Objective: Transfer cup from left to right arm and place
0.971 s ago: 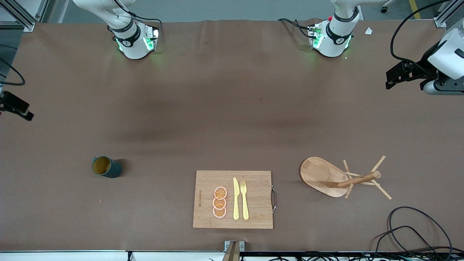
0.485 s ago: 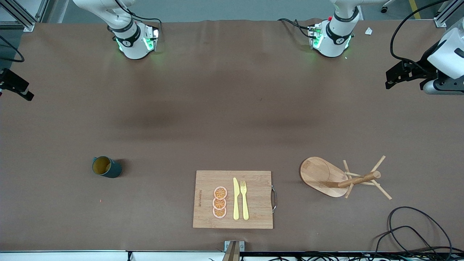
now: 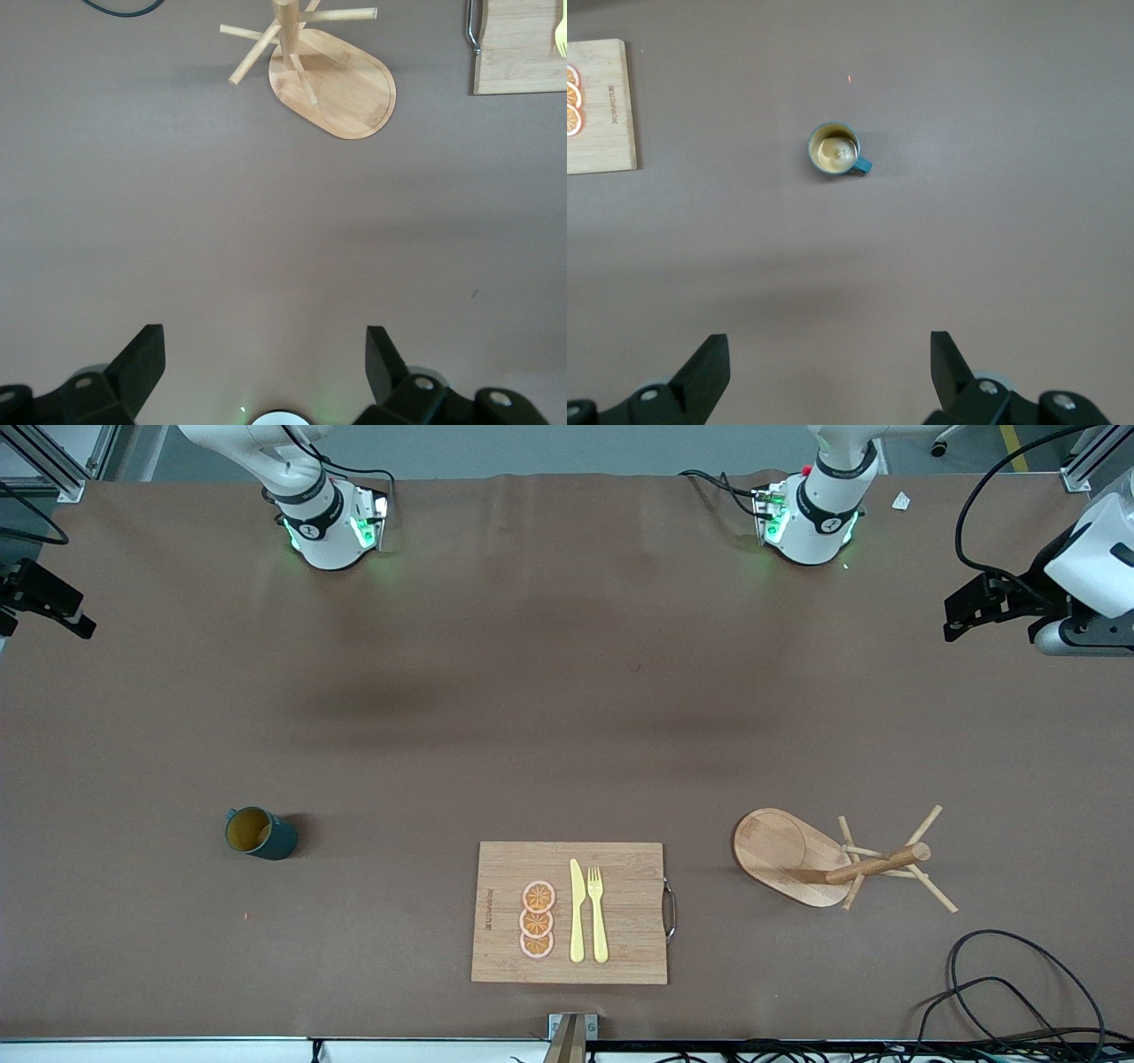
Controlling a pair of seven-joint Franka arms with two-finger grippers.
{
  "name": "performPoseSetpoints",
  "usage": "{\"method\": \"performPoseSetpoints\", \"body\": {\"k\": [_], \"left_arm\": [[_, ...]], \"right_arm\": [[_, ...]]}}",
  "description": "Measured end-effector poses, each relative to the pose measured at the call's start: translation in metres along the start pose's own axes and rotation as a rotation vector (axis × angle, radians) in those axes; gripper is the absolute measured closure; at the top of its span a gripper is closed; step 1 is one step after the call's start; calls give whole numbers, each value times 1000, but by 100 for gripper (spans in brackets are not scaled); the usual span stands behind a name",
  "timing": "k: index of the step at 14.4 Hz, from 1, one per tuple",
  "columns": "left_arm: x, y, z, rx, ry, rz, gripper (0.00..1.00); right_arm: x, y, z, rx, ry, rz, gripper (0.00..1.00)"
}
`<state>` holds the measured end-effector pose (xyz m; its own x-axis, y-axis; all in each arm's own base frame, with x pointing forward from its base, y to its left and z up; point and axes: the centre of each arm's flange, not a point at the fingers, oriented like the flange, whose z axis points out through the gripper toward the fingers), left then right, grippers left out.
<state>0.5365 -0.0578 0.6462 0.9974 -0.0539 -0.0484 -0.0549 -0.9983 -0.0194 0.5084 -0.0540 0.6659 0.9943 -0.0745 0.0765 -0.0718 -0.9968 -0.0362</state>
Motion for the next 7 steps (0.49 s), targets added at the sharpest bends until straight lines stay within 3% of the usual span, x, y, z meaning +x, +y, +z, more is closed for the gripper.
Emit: {"method": "performPoseSetpoints", "body": {"k": [7], "left_arm": [[0, 2, -7, -1, 15, 4, 0]], "right_arm": [[0, -2, -4, -1, 8, -4, 0]]}}
